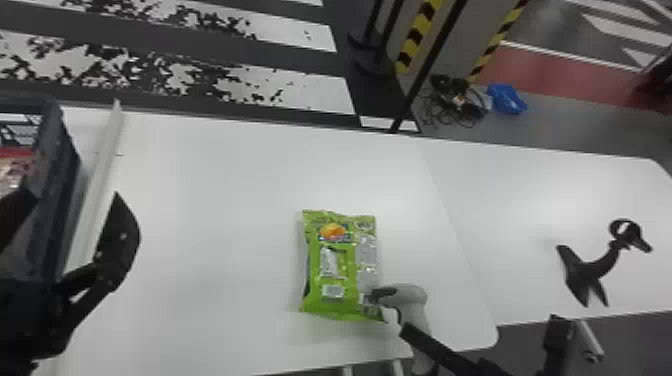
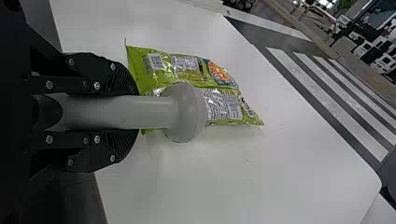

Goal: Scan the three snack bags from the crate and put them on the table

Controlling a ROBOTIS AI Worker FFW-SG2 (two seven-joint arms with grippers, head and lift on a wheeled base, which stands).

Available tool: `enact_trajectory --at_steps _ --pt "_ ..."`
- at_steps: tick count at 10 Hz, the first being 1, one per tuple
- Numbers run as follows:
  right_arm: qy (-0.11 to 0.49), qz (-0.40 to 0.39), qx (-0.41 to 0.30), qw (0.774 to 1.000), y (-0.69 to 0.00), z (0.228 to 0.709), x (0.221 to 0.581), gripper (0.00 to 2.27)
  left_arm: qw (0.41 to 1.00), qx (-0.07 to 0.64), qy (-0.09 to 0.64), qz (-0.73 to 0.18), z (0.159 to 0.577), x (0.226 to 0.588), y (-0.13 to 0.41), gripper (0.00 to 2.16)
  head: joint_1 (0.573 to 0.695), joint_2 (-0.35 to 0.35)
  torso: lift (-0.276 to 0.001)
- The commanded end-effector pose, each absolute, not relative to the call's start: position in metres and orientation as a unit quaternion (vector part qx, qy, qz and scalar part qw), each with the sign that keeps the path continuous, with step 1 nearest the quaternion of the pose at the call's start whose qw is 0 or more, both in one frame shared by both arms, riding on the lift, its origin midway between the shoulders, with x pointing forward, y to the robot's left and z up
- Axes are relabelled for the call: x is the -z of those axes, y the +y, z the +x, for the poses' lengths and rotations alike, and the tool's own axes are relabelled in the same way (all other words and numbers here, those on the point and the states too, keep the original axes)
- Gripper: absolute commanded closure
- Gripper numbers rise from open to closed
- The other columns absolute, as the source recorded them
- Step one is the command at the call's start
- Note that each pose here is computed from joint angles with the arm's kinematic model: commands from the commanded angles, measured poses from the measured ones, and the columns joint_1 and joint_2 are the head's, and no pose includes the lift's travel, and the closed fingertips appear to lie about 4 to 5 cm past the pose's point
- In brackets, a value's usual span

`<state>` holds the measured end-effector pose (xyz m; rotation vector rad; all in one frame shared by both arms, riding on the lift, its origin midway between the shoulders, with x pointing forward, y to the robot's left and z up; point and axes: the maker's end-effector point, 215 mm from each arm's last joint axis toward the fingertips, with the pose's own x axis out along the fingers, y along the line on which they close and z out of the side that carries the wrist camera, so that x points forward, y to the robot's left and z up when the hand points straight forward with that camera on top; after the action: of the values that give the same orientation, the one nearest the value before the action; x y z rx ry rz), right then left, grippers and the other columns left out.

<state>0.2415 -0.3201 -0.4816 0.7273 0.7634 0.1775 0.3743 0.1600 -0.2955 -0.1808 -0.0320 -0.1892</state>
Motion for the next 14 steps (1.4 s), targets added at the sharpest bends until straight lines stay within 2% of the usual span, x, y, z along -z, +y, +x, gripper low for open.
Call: enact_trajectory --at_steps 1,2,3,7,10,14 --pt "0.365 0.344 -0.085 0.861 -0.32 0.241 0.482 2.24 0.991 0.093 -0.016 -0.093 0.375 0.296 0.161 0.06 0.695 -0.302 -0.094" --pt "0.362 0.34 -0.086 0.864 -0.32 0.243 0.482 2.24 0.991 0.093 -0.015 -0.093 0.375 0.297 0.161 0.06 0.695 -0.298 -0.094" --pt "0.335 0.319 -0.079 0.883 -0.329 0.251 0.473 2.24 0.991 0.094 -0.015 -0.093 0.375 0.297 0.16 0.06 0.695 -0.298 -0.094" --pt "0.321 0.304 -0.086 0.893 -0.325 0.251 0.46 2.24 0.991 0.093 -0.011 -0.094 0.377 0.303 0.16 0.06 0.695 -0.307 -0.094" --pt "0.261 0.265 -0.064 0.926 -0.363 0.29 0.442 2.24 0.991 0.092 -0.017 -0.094 0.374 0.3 0.161 0.06 0.695 -0.319 -0.094" --pt "0.235 0.212 -0.016 0.949 -0.434 0.344 0.452 2.24 0.992 0.092 -0.015 -0.088 0.37 0.301 0.16 0.06 0.695 -0.35 -0.094"
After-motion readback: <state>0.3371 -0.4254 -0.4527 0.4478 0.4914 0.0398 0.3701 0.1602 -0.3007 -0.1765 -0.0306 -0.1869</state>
